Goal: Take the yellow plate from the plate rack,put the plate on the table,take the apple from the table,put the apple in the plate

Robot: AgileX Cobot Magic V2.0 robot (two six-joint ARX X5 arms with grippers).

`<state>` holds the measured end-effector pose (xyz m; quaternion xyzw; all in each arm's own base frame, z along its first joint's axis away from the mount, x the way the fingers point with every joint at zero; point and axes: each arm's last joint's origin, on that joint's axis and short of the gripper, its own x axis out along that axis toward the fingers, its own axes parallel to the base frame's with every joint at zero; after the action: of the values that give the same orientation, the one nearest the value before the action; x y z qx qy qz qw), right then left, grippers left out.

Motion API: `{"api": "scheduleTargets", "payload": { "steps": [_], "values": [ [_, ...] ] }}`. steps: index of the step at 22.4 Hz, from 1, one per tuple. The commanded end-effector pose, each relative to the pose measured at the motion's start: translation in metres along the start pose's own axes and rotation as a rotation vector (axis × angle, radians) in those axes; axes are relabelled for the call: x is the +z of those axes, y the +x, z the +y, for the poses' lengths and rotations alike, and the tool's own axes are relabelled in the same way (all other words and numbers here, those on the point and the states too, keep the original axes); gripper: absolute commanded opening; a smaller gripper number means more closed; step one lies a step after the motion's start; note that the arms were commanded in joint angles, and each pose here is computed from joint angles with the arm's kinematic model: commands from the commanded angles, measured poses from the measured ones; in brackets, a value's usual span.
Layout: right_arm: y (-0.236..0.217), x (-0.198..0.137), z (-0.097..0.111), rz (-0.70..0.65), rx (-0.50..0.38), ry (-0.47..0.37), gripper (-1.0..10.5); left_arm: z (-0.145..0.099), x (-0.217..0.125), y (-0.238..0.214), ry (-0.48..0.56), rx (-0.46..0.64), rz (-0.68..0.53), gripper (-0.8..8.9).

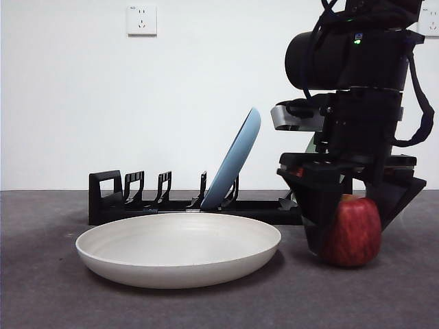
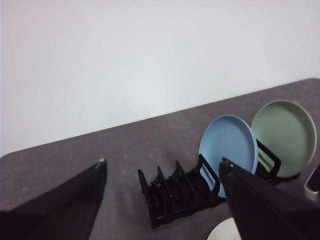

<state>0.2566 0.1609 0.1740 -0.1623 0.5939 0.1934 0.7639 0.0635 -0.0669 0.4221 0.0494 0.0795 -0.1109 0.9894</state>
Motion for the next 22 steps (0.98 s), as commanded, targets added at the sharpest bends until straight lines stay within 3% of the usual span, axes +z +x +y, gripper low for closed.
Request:
{"api": "scheduleTargets", "payload": {
  "steps": [1,5,10,17,22],
  "values": [
    [0.001,0.001,0.001,0.0,-0.002,0.014,-0.1,0.001,0.0,0.0,-0.002,0.006,0.004,3.77],
    [-0.005,0.002,0.001,-0.023,-0.001,0.015,-0.1,0.001,-0.001,0.0,0.0,0.007,0.004,3.77],
    [-0.052,0.02,0.01,-0.162,0.027,0.008,-0.1,0.001,-0.001,0.0,0.001,0.007,0.003,3.77],
    [-0.11,0.053,0.061,-0.358,0.166,-0.134,-0.1,0.002,0.0,-0.001,0.043,0.054,-0.001,3.77],
    [-0.102,0.071,0.095,-0.349,0.196,-0.207,-0.1,0.003,0.0,-0.001,0.054,0.06,0.0,3.77]
  ]
}}
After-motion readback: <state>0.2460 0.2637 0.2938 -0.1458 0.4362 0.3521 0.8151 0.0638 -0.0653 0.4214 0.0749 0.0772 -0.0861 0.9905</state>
